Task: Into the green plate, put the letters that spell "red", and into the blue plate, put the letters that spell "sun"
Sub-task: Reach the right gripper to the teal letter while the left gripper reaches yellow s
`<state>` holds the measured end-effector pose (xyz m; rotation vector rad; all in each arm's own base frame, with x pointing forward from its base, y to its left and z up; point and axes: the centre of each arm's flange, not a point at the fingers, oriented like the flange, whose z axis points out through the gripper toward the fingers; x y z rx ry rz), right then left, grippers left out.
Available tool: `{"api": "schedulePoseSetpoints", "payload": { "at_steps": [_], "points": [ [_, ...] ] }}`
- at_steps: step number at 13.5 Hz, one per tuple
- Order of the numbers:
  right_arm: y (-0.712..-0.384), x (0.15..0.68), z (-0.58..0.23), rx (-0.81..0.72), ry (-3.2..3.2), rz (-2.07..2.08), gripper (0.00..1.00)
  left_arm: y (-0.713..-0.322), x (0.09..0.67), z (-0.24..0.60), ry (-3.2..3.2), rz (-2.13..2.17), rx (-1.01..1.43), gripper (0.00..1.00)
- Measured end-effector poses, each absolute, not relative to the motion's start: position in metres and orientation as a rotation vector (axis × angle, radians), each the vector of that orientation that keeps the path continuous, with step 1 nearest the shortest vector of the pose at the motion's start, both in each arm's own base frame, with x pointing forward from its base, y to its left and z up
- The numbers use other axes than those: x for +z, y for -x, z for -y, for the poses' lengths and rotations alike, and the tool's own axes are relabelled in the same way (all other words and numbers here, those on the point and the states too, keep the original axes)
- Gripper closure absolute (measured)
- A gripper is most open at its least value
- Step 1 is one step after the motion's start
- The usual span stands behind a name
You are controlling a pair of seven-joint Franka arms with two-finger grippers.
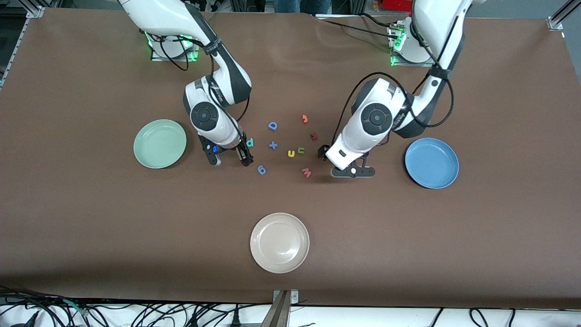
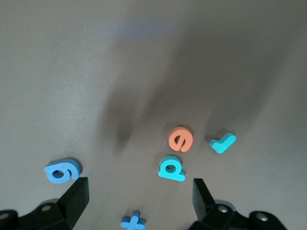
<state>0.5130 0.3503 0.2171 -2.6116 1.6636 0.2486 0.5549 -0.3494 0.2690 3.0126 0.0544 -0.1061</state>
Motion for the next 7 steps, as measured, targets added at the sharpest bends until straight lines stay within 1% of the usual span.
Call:
{"api": "schedulePoseSetpoints", "payload": {
  "at_steps": [4,7],
  "points": [
    [-0.504,0.197,-0.359,0.232,2.603,-1.681,0.04,-0.535,0.238,0.368,-3.015,-0.201,-0.003,0.0],
    [-0.498,0.186,-0.352,0.245,2.618,-1.702,0.04,-0.522,0.217,0.374,-3.05,-0.288,0.139,0.0]
  ]
}}
